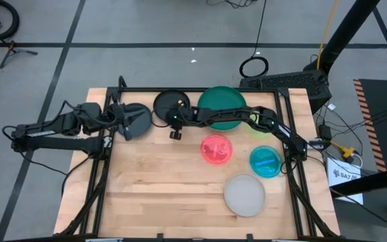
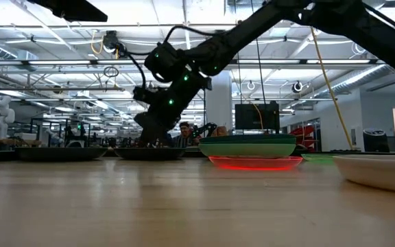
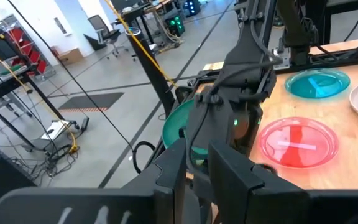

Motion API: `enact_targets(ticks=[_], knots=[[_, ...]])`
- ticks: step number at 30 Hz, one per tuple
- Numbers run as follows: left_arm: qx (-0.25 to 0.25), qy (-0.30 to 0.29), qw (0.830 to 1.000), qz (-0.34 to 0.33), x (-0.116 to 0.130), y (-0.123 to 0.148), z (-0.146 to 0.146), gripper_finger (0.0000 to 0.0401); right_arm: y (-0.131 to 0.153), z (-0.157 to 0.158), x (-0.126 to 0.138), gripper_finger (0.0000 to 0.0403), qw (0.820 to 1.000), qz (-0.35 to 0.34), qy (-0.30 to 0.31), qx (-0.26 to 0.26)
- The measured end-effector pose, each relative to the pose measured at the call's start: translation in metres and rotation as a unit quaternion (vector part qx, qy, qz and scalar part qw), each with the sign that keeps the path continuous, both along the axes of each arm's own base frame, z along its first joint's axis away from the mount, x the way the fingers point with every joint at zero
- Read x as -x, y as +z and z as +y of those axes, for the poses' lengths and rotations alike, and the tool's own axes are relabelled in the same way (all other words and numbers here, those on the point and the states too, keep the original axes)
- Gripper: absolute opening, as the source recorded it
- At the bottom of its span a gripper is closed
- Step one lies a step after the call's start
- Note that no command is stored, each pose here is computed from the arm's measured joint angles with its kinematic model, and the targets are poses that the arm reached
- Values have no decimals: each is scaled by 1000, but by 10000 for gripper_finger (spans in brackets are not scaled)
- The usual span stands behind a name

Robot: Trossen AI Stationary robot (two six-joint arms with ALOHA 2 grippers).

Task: Stack plastic plates
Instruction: Stack the right black plate on top of the dark green plate

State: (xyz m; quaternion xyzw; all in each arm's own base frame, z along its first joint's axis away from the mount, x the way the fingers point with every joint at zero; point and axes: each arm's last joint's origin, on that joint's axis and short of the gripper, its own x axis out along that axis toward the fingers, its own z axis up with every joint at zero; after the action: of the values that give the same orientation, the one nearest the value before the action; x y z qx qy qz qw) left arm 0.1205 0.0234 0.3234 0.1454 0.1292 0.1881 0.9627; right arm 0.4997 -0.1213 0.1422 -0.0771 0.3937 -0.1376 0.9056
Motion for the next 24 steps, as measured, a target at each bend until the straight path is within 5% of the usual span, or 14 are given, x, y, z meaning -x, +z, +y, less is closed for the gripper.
enact_targets(ticks=[13,24], knots=[[1,0,1000,0,0,0,0,74,-7,-13,2,161,999,-6,-12,-32],[0,0,1000,0,0,0,0,74,-19,-15,1,163,999,1,-9,-32]])
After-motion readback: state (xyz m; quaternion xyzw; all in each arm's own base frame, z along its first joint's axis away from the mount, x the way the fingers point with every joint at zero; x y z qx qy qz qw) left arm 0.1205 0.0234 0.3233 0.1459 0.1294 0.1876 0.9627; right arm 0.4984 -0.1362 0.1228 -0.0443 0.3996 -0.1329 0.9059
